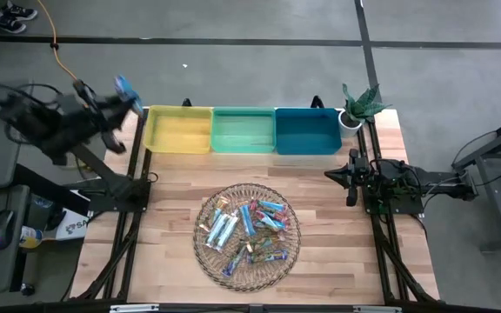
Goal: Pick and place Granola Bars by type
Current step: Put the blue granola bar into the yellow bin
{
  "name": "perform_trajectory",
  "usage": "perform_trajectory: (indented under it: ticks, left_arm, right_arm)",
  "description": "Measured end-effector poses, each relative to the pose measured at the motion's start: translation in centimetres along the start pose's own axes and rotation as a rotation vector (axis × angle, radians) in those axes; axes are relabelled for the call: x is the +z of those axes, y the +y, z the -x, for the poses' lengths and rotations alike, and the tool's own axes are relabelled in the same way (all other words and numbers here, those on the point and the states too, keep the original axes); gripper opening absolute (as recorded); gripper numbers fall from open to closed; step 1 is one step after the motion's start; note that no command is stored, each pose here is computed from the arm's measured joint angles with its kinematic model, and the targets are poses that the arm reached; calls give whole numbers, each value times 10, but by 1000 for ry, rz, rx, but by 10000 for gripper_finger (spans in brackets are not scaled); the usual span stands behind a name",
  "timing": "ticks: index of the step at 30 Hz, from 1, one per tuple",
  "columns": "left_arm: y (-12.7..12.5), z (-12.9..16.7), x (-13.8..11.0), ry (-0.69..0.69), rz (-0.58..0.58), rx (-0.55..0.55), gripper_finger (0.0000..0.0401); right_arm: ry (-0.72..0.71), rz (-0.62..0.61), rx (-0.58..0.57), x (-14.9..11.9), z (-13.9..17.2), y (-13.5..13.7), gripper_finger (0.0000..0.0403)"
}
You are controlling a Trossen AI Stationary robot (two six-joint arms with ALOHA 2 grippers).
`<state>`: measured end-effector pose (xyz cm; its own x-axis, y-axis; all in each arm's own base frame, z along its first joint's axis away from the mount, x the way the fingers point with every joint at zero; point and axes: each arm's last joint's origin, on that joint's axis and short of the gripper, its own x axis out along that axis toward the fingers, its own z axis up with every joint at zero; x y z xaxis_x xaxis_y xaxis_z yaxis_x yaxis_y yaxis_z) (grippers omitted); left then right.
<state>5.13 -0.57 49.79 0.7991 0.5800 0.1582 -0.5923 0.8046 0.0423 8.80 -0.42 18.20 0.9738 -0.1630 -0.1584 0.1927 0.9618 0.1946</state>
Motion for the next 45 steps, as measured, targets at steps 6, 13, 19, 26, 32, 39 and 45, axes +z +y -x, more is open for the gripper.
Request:
perform_trajectory:
  ticks: [6, 13, 19, 26, 32, 39, 45]
  left_arm:
    - [9, -3, 10, -36, -21, 58, 50]
    - [-19, -22, 0, 17, -101, 147, 50]
    - [-37, -57, -14, 62, -99, 328, 50]
    - [-34, -101, -43, 131, -9, 460, 50]
    - [-15, -122, -70, 238, 62, 595, 50]
    - [14, -128, -100, 385, 277, 724, 50]
    - [40, -142, -126, 577, 333, 786, 50]
  right_arm:
    - [0, 0, 0, 0, 0, 0, 0]
    - [0, 0, 0, 0, 0, 0, 0]
    - [0, 0, 1, 0, 0, 0, 0]
    - [-1, 0, 0, 0, 0, 0, 0]
    - [0, 0, 0, 0, 0, 0, 0]
    - [-1, 0, 1, 0, 0, 0, 0]
    - [-1, 0, 0, 0, 0, 0, 0]
